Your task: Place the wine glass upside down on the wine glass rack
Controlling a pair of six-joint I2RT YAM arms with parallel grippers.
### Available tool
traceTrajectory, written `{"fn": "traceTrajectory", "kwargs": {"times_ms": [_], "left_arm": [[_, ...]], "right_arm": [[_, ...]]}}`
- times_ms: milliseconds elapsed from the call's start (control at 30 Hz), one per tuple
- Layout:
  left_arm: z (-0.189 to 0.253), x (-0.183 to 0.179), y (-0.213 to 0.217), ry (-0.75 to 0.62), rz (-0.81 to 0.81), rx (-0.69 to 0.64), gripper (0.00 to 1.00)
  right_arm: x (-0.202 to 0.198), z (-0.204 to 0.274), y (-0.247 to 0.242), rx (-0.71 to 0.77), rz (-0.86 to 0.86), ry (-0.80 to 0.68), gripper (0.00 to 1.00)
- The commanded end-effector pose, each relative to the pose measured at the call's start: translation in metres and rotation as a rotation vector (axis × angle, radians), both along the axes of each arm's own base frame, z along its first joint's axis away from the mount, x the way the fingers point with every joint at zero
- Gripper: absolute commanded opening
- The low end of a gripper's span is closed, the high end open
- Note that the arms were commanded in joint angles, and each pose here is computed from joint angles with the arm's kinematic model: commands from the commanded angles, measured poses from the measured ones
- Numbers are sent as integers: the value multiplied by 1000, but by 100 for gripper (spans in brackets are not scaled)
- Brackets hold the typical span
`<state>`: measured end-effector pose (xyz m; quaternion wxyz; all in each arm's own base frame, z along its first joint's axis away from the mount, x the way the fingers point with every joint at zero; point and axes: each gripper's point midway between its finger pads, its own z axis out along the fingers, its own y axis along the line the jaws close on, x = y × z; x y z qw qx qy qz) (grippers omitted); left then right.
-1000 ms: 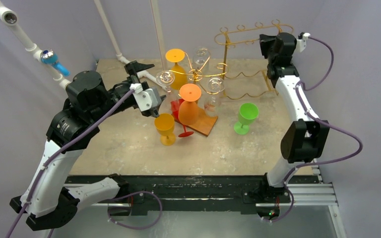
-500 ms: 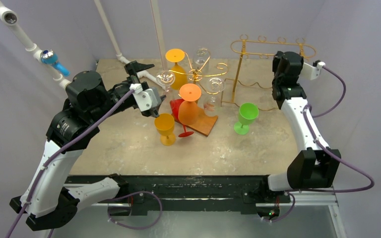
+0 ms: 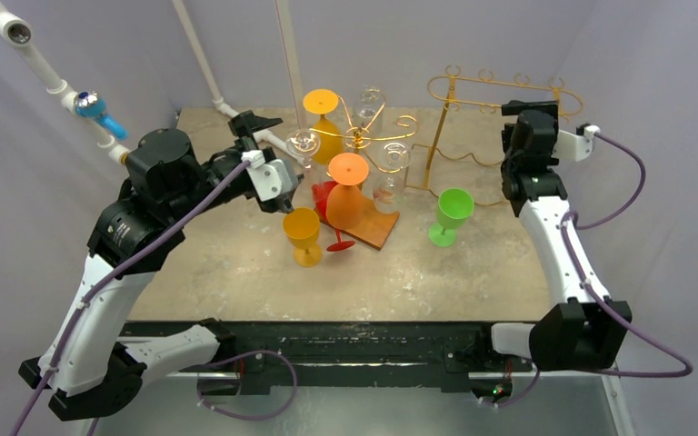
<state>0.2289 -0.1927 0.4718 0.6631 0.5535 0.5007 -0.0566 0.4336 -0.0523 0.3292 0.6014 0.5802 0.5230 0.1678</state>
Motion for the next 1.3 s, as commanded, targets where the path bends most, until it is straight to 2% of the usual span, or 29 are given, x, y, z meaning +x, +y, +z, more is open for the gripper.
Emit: {"fn": "traceTrajectory", "kwargs": {"times_ms": [0, 100, 400, 667, 1000, 1267], "left_arm": [[-8, 12, 10, 61, 104, -15, 100], [-18, 21, 14, 98, 156, 0, 100], [-42, 40, 16, 156, 236, 49, 99], [-52, 51, 12, 155, 244, 84, 99], [-64, 66, -2, 148, 217, 134, 99], [-71, 55, -13, 171, 117, 170, 99]], "right_arm": [[-25, 11, 9, -52, 57, -3, 94], [-38, 14, 16, -89, 100, -7, 99], [-61, 17, 42, -150, 259, 38, 99], [-91, 35, 94, -213, 453, 1, 99], [-72, 66, 157, -264, 765, -46, 70], [-54, 67, 185, -261, 911, -17, 58]]}}
